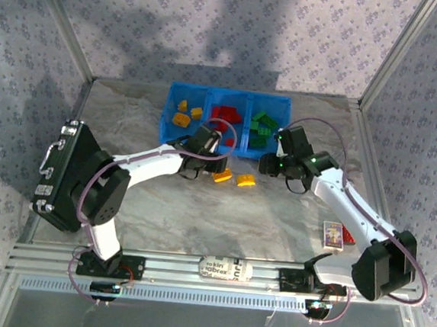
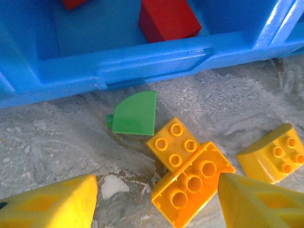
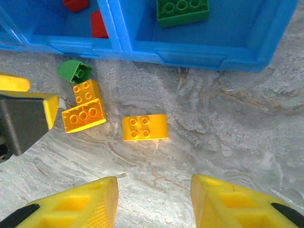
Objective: Sort the legos into containers by color
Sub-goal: Pick up the lego from the center of the table, then place the lego in the container.
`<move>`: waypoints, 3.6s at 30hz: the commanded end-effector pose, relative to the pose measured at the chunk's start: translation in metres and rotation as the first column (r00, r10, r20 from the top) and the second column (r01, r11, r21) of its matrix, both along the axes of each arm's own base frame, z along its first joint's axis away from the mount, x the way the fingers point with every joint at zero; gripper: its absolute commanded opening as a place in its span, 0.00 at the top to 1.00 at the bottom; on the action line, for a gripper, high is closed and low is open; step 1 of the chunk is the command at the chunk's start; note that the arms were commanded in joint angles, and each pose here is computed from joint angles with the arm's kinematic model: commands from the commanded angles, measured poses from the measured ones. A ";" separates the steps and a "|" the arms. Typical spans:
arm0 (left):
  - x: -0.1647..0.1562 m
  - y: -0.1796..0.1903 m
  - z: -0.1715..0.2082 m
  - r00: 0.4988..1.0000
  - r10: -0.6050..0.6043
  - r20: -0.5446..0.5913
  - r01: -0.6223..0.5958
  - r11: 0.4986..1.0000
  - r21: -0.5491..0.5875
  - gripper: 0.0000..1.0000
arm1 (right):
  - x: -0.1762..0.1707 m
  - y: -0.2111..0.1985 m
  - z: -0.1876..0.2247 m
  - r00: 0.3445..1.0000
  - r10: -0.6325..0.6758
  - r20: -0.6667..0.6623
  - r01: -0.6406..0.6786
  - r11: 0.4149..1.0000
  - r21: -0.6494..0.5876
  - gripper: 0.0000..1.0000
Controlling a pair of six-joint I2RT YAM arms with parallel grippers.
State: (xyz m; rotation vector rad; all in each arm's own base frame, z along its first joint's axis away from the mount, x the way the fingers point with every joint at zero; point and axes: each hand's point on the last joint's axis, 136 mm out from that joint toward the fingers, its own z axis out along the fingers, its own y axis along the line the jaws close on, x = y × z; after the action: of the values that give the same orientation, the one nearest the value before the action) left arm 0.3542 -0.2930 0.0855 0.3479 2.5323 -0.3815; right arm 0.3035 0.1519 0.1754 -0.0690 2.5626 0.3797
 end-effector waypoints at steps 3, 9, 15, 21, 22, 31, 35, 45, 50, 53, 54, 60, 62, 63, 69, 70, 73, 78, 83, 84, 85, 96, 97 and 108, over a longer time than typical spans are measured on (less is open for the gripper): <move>0.017 0.002 -0.007 1.000 -0.015 0.003 0.015 0.996 0.088 0.33 | -0.007 -0.009 -0.001 1.000 -0.029 0.009 0.028 0.999 0.020 0.55; 0.030 -0.002 -0.019 1.000 -0.015 -0.011 0.016 0.991 0.132 0.34 | -0.016 -0.014 -0.011 0.999 -0.035 -0.008 0.035 0.999 0.023 0.56; 0.037 -0.003 -0.030 1.000 -0.017 -0.019 0.020 0.985 0.174 0.36 | -0.021 -0.017 -0.015 0.999 -0.042 -0.009 0.043 0.998 0.036 0.57; 0.043 -0.005 -0.036 0.999 -0.018 -0.026 0.023 0.981 0.192 0.39 | -0.024 -0.021 -0.019 0.999 -0.049 -0.016 0.049 0.998 0.037 0.57; 0.043 -0.005 -0.039 0.999 -0.022 -0.032 0.028 0.980 0.199 0.41 | -0.024 -0.022 -0.020 0.999 -0.050 -0.016 0.051 0.998 0.035 0.57; 0.040 0.000 -0.044 0.999 -0.017 -0.046 0.026 0.974 0.227 0.57 | -0.027 -0.025 -0.022 0.998 -0.060 -0.019 0.061 0.997 0.047 0.58; 0.038 0.002 -0.047 0.998 -0.017 -0.053 0.029 0.972 0.235 0.57 | -0.028 -0.025 -0.023 0.998 -0.059 -0.022 0.060 0.997 0.049 0.58; 0.024 0.008 -0.041 0.998 -0.017 -0.056 0.029 0.972 0.231 0.64 | -0.032 -0.027 -0.018 0.998 -0.066 -0.010 0.067 0.996 0.054 0.58; 0.008 0.014 -0.034 0.999 -0.013 -0.048 0.023 0.974 0.226 0.66 | -0.033 -0.027 -0.018 0.998 -0.066 -0.013 0.066 0.996 0.059 0.58; -0.004 0.019 -0.029 0.999 -0.007 -0.038 0.015 0.978 0.209 0.66 | -0.034 -0.027 -0.017 0.998 -0.064 -0.011 0.064 0.996 0.062 0.58; -0.008 0.021 -0.026 0.999 -0.006 -0.035 0.013 0.980 0.200 0.66 | -0.034 -0.027 -0.016 0.998 -0.062 -0.010 0.063 0.996 0.063 0.58; -0.038 0.018 -0.001 0.996 -0.080 0.044 0.076 0.993 0.089 0.66 | -0.039 -0.009 -0.008 1.000 0.008 -0.021 -0.005 0.989 0.150 0.36; -0.052 0.010 0.010 0.988 -0.132 0.082 0.131 0.991 0.017 0.66 | -0.043 0.003 -0.009 0.996 0.078 -0.050 -0.067 0.979 0.194 0.26; -0.058 0.006 0.016 0.983 -0.152 0.101 0.154 0.988 -0.015 0.65 | -0.045 0.010 -0.010 0.992 0.102 -0.067 -0.085 0.972 0.220 0.24; -0.092 -0.008 0.048 0.948 -0.218 0.230 0.255 0.956 -0.146 0.64 | -0.052 0.051 -0.012 0.960 0.242 -0.142 -0.160 0.889 0.430 0.24; -0.097 -0.011 0.054 0.938 -0.230 0.259 0.278 0.946 -0.165 0.64 | -0.051 0.055 -0.011 0.959 0.248 -0.140 -0.161 0.877 0.453 0.25; -0.114 -0.016 0.069 0.908 -0.255 0.334 0.335 0.918 -0.212 0.63 | -0.050 0.063 -0.001 0.956 0.264 -0.126 -0.167 0.847 0.504 0.29; -0.138 -0.022 0.086 0.854 -0.269 0.445 0.389 0.898 -0.205 0.63 | -0.049 0.077 0.015 0.946 0.305 -0.110 -0.191 0.799 0.570 0.32; -0.149 -0.019 0.108 0.808 -0.217 0.547 0.402 0.883 -0.244 0.64 | -0.055 0.096 0.013 0.923 0.361 -0.131 -0.206 0.752 0.626 0.34; -0.150 -0.018 0.112 0.802 -0.207 0.560 0.404 0.879 -0.252 0.64 | -0.056 0.099 0.014 0.920 0.368 -0.131 -0.209 0.747 0.631 0.34; -0.151 -0.017 0.117 0.796 -0.198 0.572 0.405 0.876 -0.260 0.64 | -0.057 0.101 0.016 0.918 0.376 -0.125 -0.216 0.740 0.637 0.34; -0.154 -0.016 0.121 0.768 -0.209 0.606 0.403 0.892 -0.203 0.64 | -0.074 0.128 0.030 0.880 0.463 -0.101 -0.285 0.687 0.668 0.32; -0.154 -0.017 0.120 0.768 -0.210 0.605 0.403 0.893 -0.201 0.64 | -0.075 0.129 0.030 0.879 0.465 -0.102 -0.287 0.688 0.667 0.32; -0.153 -0.020 0.122 0.763 -0.222 0.607 0.408 0.894 -0.186 0.64 | -0.088 0.139 0.031 0.855 0.506 -0.111 -0.319 0.683 0.657 0.34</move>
State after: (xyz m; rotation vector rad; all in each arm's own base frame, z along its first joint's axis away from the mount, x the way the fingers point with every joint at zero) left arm 0.1996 -0.3079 0.1926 0.6756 1.8226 -0.6752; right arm 0.2174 0.2855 0.1979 -0.3602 2.5374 1.4827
